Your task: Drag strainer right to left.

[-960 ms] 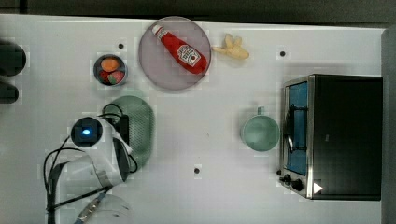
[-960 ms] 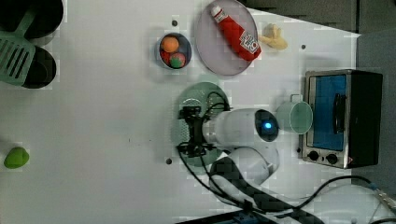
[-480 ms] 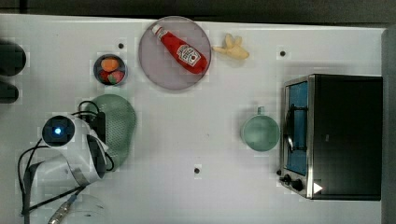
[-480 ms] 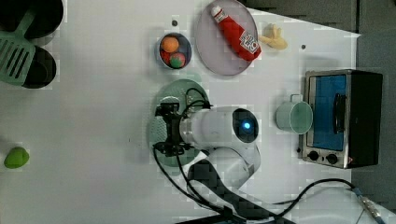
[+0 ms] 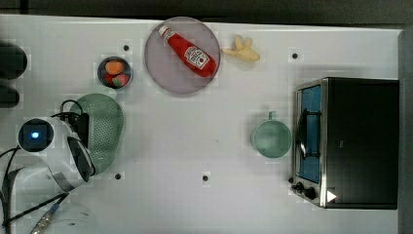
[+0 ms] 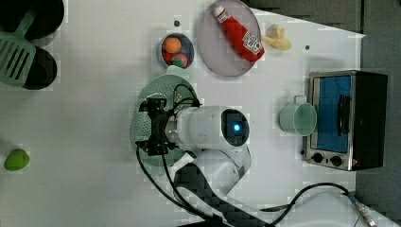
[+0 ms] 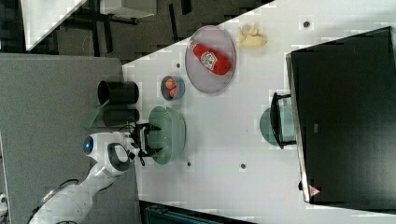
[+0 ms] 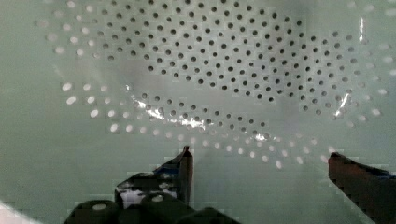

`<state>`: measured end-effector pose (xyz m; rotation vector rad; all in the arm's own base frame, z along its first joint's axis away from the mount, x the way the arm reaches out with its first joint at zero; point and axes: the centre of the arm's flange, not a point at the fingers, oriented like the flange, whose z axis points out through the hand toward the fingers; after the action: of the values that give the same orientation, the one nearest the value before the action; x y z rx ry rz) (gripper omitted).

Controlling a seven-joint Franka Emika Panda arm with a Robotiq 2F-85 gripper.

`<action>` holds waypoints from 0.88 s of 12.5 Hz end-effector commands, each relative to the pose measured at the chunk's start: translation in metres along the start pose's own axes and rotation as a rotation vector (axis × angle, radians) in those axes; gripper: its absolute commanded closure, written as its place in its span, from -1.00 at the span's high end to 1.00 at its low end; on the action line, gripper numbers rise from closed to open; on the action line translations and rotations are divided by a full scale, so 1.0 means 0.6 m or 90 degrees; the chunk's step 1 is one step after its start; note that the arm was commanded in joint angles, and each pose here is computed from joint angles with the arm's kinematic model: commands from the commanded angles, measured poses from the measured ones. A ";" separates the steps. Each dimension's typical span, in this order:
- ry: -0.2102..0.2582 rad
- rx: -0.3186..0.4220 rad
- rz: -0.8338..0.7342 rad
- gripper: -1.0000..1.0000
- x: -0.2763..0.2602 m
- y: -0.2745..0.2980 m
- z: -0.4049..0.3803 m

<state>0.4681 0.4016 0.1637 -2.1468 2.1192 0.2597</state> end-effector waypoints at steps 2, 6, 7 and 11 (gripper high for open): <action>0.004 -0.010 0.004 1.00 -0.045 0.012 0.041; 0.009 -0.012 0.001 1.00 -0.049 0.006 0.035; 0.027 -0.023 -0.016 1.00 -0.039 0.004 0.022; 0.072 -0.024 -0.133 1.00 0.004 -0.042 -0.164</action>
<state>0.4456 0.4023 0.1688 -2.5063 2.0761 0.2455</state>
